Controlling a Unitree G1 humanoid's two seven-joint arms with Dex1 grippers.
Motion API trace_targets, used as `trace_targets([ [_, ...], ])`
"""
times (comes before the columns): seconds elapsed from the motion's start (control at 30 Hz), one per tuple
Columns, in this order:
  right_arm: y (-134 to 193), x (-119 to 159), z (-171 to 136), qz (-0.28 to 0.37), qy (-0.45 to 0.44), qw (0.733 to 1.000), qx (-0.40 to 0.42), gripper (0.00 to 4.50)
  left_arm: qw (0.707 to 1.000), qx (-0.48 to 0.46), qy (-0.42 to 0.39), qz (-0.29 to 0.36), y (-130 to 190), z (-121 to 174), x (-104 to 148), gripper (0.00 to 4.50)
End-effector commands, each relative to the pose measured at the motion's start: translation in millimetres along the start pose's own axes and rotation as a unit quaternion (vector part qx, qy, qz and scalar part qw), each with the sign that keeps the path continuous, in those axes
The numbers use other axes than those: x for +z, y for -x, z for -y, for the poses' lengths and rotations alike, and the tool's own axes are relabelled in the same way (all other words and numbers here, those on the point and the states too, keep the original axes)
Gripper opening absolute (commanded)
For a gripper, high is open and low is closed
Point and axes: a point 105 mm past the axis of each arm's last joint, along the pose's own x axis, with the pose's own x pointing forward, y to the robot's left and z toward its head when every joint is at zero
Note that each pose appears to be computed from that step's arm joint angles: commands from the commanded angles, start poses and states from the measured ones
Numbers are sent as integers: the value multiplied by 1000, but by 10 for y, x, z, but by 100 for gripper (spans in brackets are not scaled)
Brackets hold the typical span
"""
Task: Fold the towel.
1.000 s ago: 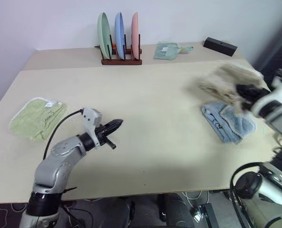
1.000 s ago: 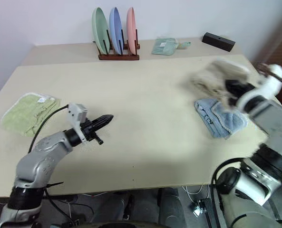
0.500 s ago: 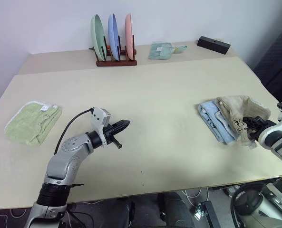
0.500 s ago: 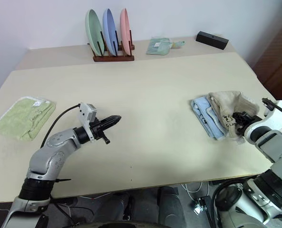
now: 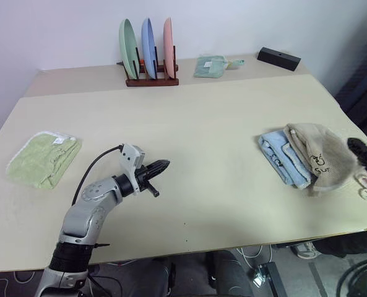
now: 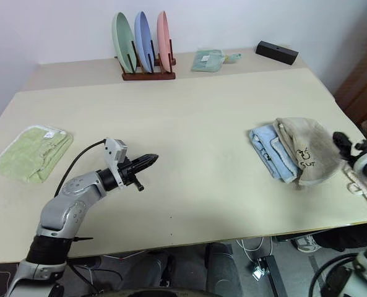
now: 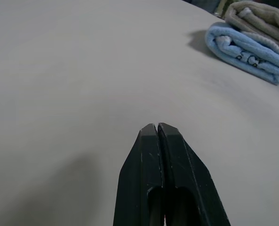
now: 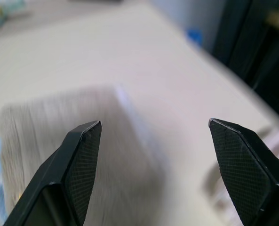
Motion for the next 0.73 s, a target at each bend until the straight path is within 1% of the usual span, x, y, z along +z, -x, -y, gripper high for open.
trace_targets([
  [0.03,32,173,4,29,77,997,-4,367,999,11,-21,22,45,-97,137,0],
  [0.1,-3,212,9,35,99,994,-3,367,999,14,-24,23,19,-112,151,0],
  [0.17,-88,350,-306,71,127,988,53,367,998,48,-36,36,98,-258,222,0],
  [0.2,-110,391,-575,89,141,980,107,367,995,75,-49,44,169,-361,269,0],
  [0.23,-112,409,-753,100,148,973,143,367,993,93,-57,49,217,-424,299,0],
  [0.27,-107,391,-963,108,162,962,190,367,991,109,-67,48,288,-480,315,0],
  [0.3,-100,377,-1094,113,171,954,220,367,989,120,-74,48,331,-512,325,0],
  [0.37,-78,243,-1432,111,204,924,303,367,983,146,-107,34,525,-583,320,0],
  [0.43,-57,111,-1626,102,226,900,359,367,977,165,-131,19,663,-619,296,0],
  [0.53,-61,-87,-1802,80,232,871,426,367,971,184,-152,1,831,-604,250,0],
  [0.57,-71,-124,-1827,76,231,866,436,367,970,186,-154,-1,856,-592,243,0],
  [0.67,-79,-351,-1928,52,249,839,482,367,968,199,-149,-2,950,-521,197,0],
  [0.73,-88,-447,-1964,42,251,828,500,367,967,207,-149,-7,976,-485,162,0],
])
